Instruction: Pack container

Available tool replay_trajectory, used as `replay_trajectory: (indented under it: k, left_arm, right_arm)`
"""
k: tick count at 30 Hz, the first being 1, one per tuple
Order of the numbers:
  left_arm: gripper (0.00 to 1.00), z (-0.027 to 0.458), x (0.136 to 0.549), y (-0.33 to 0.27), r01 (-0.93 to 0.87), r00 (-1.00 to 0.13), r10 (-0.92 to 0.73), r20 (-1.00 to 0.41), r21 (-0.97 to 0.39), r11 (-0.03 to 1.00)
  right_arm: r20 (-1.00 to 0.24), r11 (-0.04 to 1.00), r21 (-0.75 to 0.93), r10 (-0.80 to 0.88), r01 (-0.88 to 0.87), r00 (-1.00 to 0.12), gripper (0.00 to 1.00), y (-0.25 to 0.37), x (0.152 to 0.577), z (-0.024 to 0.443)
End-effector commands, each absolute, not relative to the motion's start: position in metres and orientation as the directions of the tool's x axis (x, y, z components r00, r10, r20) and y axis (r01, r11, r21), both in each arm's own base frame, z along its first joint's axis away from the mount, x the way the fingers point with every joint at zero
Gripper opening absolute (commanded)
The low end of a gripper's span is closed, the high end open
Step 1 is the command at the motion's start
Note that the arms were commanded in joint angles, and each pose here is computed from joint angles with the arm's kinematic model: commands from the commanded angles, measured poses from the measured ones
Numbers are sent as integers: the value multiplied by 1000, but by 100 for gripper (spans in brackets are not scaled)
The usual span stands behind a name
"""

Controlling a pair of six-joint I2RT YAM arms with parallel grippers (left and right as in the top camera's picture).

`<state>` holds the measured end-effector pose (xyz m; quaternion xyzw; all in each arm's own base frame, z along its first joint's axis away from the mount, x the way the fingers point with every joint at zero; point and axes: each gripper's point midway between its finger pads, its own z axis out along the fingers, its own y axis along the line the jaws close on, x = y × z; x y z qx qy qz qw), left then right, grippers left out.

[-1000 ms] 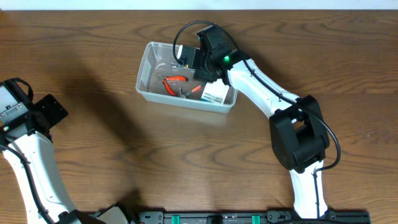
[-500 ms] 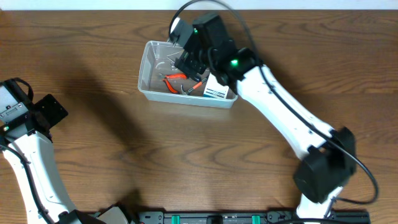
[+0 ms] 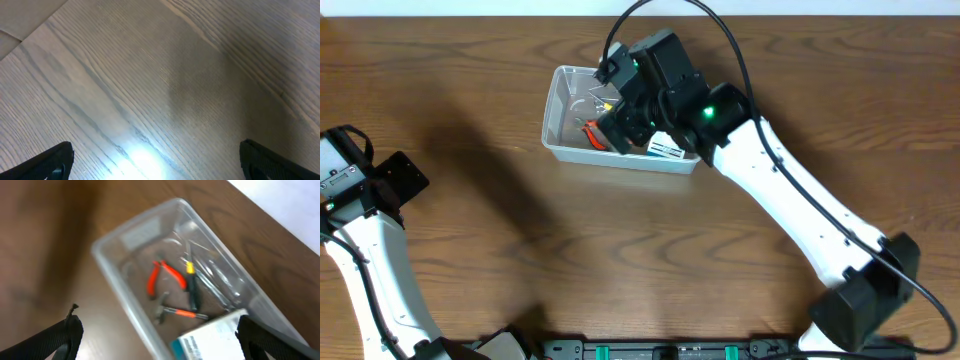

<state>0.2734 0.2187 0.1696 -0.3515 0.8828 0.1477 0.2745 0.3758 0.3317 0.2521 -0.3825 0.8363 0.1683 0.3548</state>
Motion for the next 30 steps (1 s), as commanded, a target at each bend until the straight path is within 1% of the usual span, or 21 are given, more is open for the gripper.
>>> replay_trajectory:
  k: [1, 6, 9, 12, 17, 19, 24, 27, 30]
  left_arm:
    - [98, 172, 275, 221, -696, -608, -531, -590, 73, 715]
    - [98, 172, 275, 221, -696, -608, -531, -590, 73, 715]
    - [98, 172, 275, 221, -696, -608, -531, -590, 73, 715]
    - [98, 172, 275, 221, -696, -608, -531, -590, 73, 715]
    - [98, 172, 275, 221, -696, -608, -531, -590, 73, 715]
    - [98, 172, 275, 221, -696, -608, -531, -590, 73, 715]
    - [98, 172, 275, 221, -696, -608, -531, -590, 73, 715]
    - [98, 172, 275, 221, -696, -608, -531, -590, 73, 715]
    - [98, 172, 275, 221, -696, -608, -531, -590, 73, 715]
  right_arm:
    - [-784, 648, 15, -466, -762, -411, 99, 329, 356, 299]
    - [-836, 744, -73, -409, -664, -366, 99, 295, 369, 339]
    - [-867, 790, -90, -362, -607, -342, 99, 267, 371, 367]
    - [-895, 825, -92, -314, -558, -316, 99, 234, 365, 397]
    - [-923, 886, -101, -253, -452, -291, 99, 164, 336, 439]
    - [-921, 911, -103, -239, -399, -308, 99, 134, 323, 444]
    - [-910, 957, -117, -210, -264, -358, 99, 66, 273, 445]
    - [-926, 970, -127, -190, -205, -326, 99, 45, 250, 444]
    - [-939, 976, -136, -182, -171, -293, 99, 33, 229, 430]
